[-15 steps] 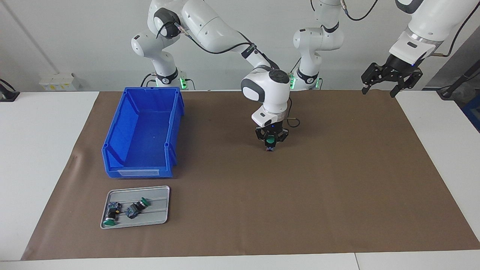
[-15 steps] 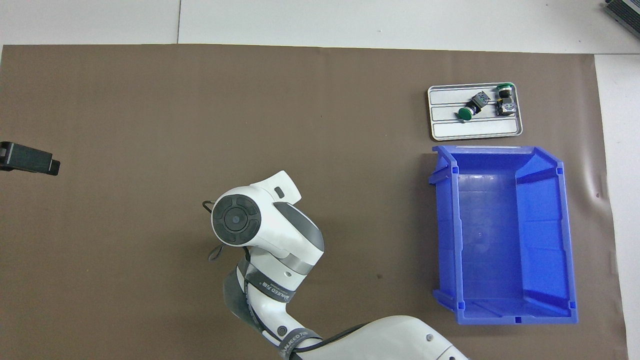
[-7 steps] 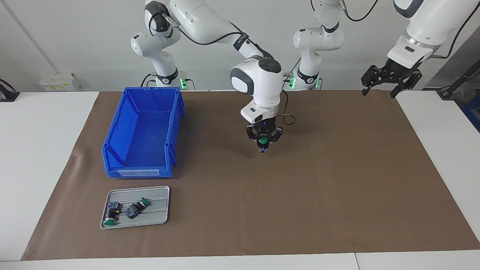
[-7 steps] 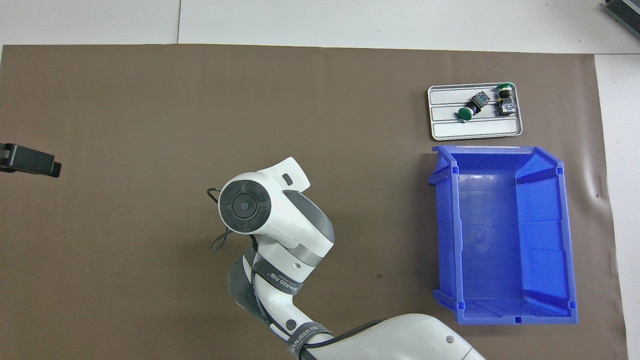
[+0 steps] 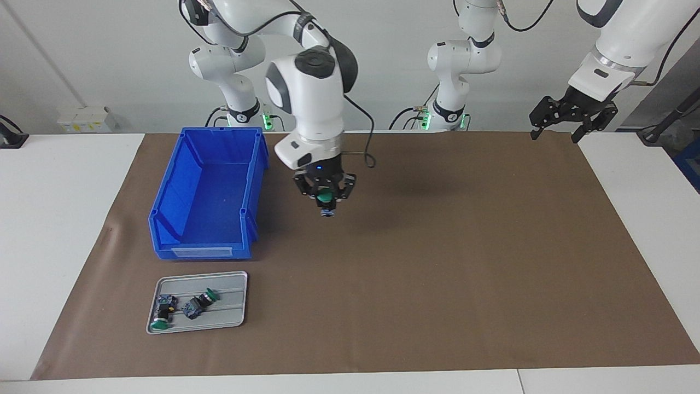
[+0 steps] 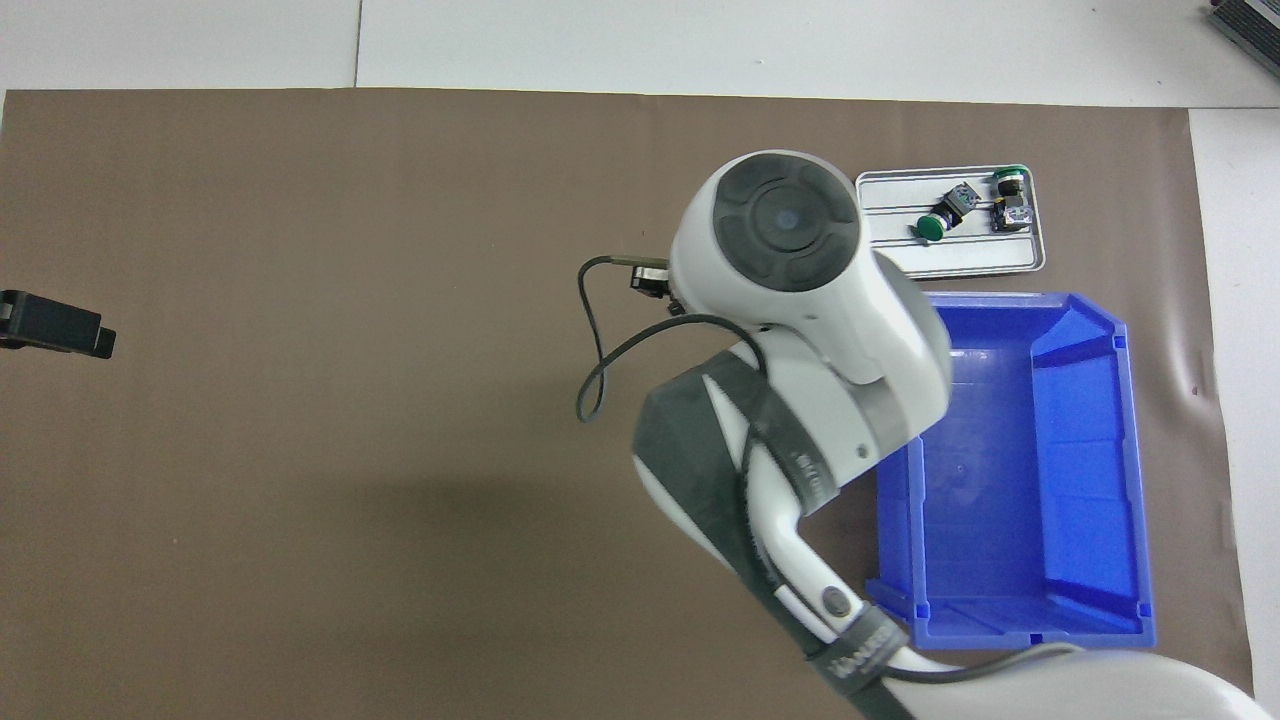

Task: Place and press button with both arms
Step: 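Grasp and lift the green button with the right gripper, then carry the green button into the blue bin and lower it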

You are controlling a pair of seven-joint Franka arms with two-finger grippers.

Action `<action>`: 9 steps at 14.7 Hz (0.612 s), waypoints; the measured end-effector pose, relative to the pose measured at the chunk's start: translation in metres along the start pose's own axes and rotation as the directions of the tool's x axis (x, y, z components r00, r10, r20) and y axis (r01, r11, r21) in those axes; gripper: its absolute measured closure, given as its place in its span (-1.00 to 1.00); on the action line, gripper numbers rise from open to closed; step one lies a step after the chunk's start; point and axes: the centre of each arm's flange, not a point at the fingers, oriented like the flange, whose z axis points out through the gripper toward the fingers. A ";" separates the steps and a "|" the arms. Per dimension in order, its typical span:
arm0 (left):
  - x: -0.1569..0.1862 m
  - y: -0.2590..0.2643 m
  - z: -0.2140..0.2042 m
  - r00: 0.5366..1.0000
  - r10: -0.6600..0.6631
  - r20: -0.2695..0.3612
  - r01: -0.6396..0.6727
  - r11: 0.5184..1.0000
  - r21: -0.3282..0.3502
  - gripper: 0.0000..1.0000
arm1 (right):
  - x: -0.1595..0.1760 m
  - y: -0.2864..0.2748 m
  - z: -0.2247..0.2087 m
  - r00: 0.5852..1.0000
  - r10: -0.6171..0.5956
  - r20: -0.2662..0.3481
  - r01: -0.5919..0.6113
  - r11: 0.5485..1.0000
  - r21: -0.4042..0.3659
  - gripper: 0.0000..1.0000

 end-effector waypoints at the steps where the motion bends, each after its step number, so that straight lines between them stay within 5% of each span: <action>1: 0.000 0.000 0.000 1.000 0.000 0.000 0.000 1.000 0.000 -1.00 | 0.002 0.042 0.010 1.000 -0.020 0.024 0.020 1.000 -0.001 0.29; 4: 0.000 0.000 0.000 1.000 0.000 0.000 0.000 1.000 0.000 -1.00 | -0.009 0.120 0.058 0.997 -0.035 0.062 0.035 0.999 -0.003 0.29; 9: 0.000 0.000 0.000 1.000 0.000 0.000 0.000 1.000 0.000 -1.00 | -0.049 0.128 0.149 0.995 -0.035 0.090 0.036 0.999 -0.004 0.29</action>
